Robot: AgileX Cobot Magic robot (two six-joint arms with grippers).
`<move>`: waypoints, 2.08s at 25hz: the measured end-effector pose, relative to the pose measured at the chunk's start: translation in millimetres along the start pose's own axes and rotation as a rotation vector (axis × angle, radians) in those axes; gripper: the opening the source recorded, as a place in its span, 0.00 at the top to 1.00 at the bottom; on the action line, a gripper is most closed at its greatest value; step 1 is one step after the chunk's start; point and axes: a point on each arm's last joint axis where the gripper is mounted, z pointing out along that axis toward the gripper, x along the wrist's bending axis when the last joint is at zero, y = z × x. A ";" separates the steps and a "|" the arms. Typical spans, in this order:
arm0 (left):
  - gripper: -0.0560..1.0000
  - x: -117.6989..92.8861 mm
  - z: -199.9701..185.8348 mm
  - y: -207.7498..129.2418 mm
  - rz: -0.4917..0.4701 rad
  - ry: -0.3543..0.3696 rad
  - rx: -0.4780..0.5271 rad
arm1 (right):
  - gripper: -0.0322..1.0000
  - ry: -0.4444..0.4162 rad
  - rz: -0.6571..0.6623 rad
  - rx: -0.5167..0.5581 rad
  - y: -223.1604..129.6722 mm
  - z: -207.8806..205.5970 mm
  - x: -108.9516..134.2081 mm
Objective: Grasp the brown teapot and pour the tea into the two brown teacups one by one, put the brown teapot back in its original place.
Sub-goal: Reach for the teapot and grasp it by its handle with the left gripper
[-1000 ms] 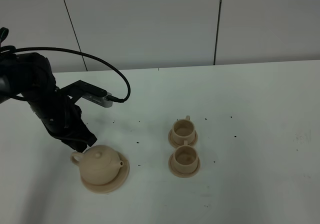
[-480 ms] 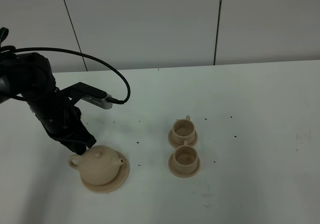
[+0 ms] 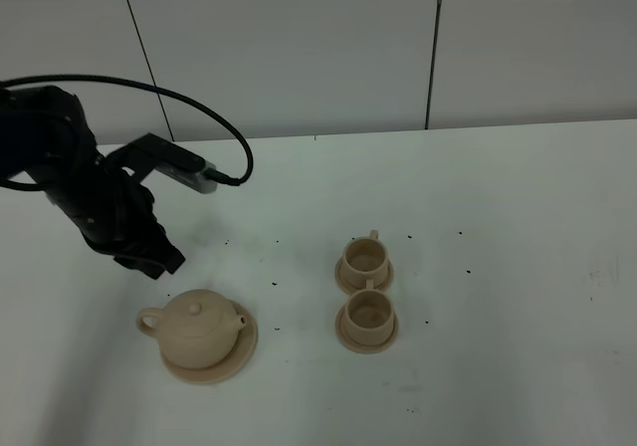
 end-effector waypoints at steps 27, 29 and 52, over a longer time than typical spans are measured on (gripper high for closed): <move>0.72 -51.6 -113.1 -24.4 0.653 -0.163 -0.222 | 0.74 0.005 0.003 0.000 0.0 0.0 0.4; 0.72 -51.6 -113.1 -24.4 0.654 -0.163 -0.223 | 0.74 0.011 0.006 0.000 0.0 0.0 1.0; 0.72 -46.3 -74.2 -17.8 0.878 -0.054 0.092 | 0.74 0.049 0.027 -0.002 0.3 -0.2 4.4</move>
